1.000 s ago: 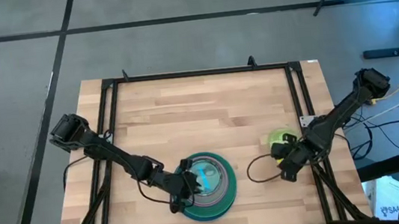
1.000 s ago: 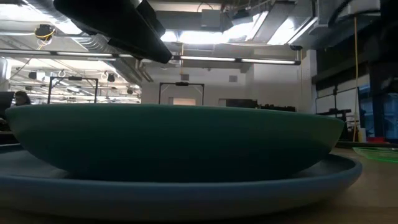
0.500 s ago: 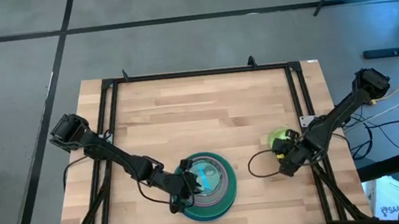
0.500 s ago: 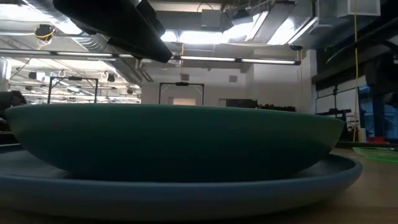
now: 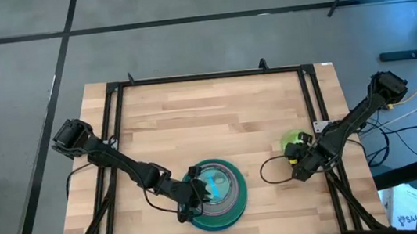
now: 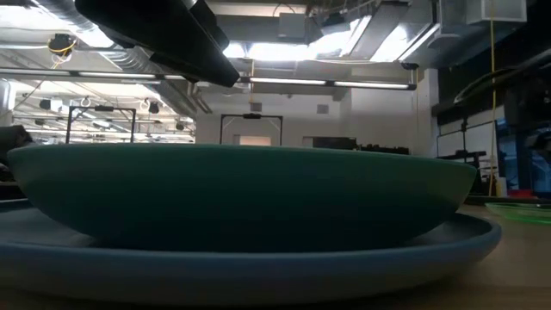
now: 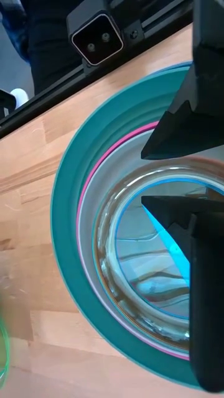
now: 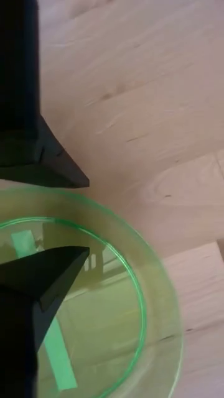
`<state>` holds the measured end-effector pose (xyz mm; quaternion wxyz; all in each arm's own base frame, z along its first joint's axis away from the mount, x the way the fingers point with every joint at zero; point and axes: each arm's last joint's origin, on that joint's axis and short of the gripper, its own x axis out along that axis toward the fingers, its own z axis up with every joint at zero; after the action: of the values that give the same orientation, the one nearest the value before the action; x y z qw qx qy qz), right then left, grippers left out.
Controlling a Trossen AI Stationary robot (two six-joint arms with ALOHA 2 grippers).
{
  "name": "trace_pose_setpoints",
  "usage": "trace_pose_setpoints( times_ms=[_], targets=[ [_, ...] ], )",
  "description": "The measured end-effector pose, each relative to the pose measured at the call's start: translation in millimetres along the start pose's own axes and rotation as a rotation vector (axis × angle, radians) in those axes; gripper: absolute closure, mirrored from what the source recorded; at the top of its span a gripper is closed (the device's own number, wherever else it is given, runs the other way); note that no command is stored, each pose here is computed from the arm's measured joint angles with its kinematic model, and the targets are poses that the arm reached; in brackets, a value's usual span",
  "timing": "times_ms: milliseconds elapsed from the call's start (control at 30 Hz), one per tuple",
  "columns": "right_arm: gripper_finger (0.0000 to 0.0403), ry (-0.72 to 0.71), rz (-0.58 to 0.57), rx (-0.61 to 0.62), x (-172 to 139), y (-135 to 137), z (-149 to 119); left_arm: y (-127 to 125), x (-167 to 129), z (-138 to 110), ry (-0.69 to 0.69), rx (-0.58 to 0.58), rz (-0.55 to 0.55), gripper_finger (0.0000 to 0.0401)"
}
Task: Stack plastic plates
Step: Stack the green plate on the blue plate
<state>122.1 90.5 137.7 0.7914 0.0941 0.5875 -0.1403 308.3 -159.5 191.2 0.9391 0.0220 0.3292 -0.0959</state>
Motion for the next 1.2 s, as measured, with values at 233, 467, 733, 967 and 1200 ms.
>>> trace_pose_setpoints(
  times_ms=[233, 467, 733, 967, 1200],
  targets=[
    [0.034, 0.014, -0.004, -0.055, 0.0, -0.8, -0.8, 0.0, 0.0, 0.0, 0.0, 0.0, 0.0, 0.0303],
    [0.0386, -0.013, 0.005, -0.145, 0.0, 0.9, 0.8, 0.0, 0.0, 0.0, 0.0, 0.0, 0.0, 0.0303],
    [0.0398, -0.123, 0.048, -0.245, -9.1, 12.2, 12.8, 0.0, 0.0, 0.0, 0.0, 0.004, 0.0, 0.0303],
    [0.0401, -0.274, 0.114, -0.35, -28.6, 29.9, 31.9, 0.0, 0.0, 0.0, 0.0, 0.007, 0.0, 0.0303],
    [0.0402, -0.467, 0.233, -0.505, -45.1, 49.0, 48.9, 1.9, -14.3, 7.2, -0.019, 0.03, 0.0, 0.0303]
  ],
)
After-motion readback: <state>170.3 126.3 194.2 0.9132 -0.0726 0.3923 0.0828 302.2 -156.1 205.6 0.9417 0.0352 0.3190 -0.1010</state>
